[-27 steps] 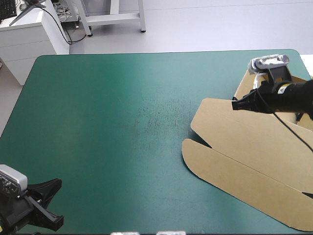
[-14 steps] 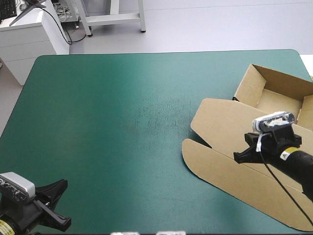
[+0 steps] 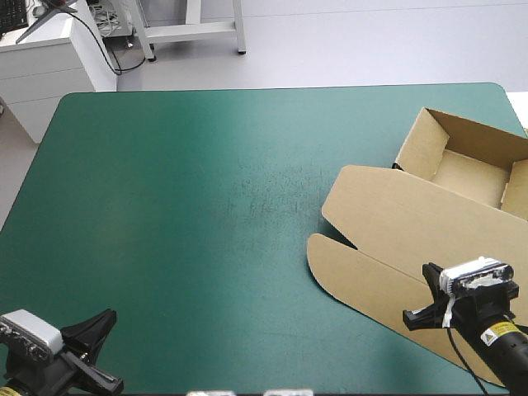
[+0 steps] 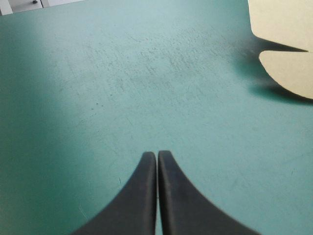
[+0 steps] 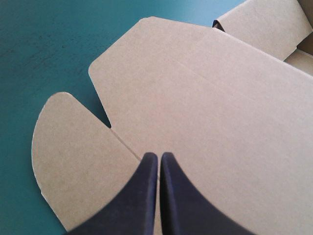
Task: Fold the box
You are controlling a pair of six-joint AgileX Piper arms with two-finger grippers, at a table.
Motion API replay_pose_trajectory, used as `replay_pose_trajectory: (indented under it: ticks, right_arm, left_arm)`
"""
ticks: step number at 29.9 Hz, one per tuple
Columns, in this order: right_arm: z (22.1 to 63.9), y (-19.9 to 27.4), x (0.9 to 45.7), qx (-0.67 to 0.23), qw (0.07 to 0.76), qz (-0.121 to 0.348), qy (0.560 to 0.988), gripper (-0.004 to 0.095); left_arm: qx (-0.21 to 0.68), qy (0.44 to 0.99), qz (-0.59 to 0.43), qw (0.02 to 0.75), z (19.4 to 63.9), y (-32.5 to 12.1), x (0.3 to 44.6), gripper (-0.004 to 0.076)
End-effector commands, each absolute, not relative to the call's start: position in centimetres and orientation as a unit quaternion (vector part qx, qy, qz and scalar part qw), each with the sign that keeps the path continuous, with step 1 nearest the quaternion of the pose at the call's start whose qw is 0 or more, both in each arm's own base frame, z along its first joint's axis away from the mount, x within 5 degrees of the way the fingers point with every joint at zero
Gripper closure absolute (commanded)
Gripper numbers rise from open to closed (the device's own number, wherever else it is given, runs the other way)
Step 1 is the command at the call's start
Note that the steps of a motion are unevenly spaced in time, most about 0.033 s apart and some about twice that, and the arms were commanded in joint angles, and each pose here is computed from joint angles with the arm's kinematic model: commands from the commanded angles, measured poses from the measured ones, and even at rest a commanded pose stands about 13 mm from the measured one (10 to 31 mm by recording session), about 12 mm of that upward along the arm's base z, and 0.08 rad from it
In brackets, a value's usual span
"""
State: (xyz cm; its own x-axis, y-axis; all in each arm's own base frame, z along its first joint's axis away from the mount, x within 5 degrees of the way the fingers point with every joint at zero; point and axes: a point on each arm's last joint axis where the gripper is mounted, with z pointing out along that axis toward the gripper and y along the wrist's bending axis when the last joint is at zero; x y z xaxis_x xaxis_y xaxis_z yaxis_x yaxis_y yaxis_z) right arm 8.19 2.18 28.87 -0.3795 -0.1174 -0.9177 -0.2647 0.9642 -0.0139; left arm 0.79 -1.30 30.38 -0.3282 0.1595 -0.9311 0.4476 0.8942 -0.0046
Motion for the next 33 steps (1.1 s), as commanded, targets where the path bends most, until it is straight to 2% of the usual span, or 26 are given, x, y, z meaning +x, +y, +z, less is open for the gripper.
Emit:
replay_pose_trajectory:
  ticks: [1, 16, 26, 33]
  right_arm:
    - [29.1, 2.0, 7.6, -0.105, 0.587, 0.065, 0.800, 0.0908]
    - [28.8, 1.9, 3.8, -0.085, 0.625, 0.105, 0.769, 0.0908]
    - [28.6, 1.9, 3.3, -0.088, 0.625, 0.106, 0.769, 0.0927]
    - [28.6, 1.9, 3.3, -0.088, 0.623, 0.107, 0.770, 0.0927]
  left_arm:
    - [0.190, 0.784, -0.137, 0.575, 31.2, -1.5, 1.2, 0.0732]
    - [0.191, 0.792, -0.140, 0.563, 30.1, -1.6, 1.4, 0.0732]
    - [0.188, 0.759, -0.142, 0.607, 30.0, -0.7, -0.9, 0.0732]
    - [0.188, 0.764, -0.144, 0.601, 29.6, -0.9, -0.6, 0.0732]
